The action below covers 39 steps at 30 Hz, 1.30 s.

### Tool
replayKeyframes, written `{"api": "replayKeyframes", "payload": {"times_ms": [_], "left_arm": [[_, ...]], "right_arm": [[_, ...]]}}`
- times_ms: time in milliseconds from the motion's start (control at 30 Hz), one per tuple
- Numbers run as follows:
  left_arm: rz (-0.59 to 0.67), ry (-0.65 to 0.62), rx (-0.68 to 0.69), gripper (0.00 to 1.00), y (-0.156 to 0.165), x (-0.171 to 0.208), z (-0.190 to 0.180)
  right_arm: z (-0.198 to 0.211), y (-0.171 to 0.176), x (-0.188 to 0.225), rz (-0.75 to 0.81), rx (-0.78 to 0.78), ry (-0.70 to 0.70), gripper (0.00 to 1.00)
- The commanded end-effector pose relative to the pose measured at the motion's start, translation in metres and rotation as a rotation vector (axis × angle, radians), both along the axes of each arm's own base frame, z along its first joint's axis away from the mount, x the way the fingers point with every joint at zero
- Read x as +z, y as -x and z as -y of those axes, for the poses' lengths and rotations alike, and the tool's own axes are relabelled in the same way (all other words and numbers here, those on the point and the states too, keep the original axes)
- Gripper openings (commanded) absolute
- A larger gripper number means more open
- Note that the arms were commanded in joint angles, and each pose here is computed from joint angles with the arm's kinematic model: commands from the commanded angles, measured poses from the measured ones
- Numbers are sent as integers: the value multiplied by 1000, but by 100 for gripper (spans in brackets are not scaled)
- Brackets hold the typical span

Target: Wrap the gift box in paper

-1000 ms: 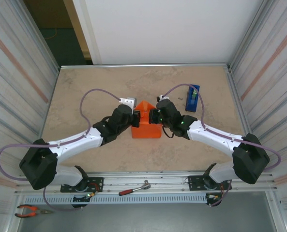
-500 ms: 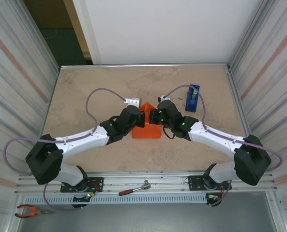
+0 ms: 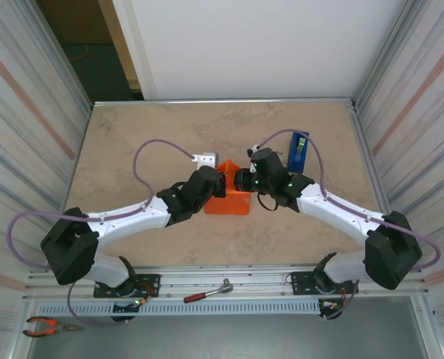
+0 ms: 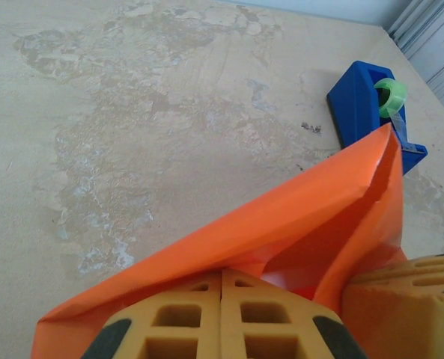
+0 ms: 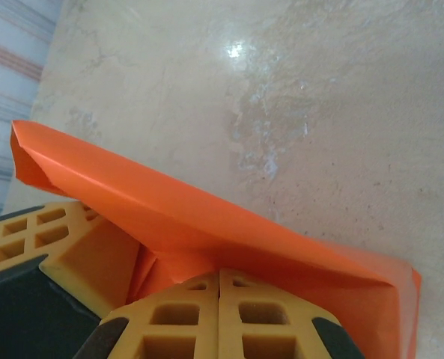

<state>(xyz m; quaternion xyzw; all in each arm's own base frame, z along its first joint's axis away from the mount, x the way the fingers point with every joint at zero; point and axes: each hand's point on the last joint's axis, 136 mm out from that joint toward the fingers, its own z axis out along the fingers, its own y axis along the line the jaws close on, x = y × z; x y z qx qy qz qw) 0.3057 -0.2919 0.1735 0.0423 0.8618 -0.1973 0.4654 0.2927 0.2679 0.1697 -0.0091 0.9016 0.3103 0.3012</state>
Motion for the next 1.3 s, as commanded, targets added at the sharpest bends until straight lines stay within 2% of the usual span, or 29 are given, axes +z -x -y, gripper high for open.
{"api": "replayKeyframes", "payload": {"times_ms": [0, 400, 467, 633, 733, 1033, 1267], "left_arm": [[-65, -65, 6, 0, 11, -29, -10], [-61, -65, -1, 0, 11, -27, -9], [-59, -44, -6, 5, 11, -24, -7], [-50, 39, -26, 24, 13, -12, 2], [-46, 69, -27, 30, 13, -10, 4], [-42, 91, -25, 37, 15, -18, 3], [-9, -19, -36, 40, 17, -25, 12]], "right_arm": [[15, 21, -13, -111, 46, 50, 0], [17, 24, -11, -96, 84, 30, 0], [15, 26, -19, -113, 95, 30, 0], [14, 31, -35, -145, 96, 35, 0], [15, 33, -39, -149, 92, 42, 0], [17, 37, -46, -162, 89, 56, 0], [16, 38, -42, -156, 91, 52, 0]]}}
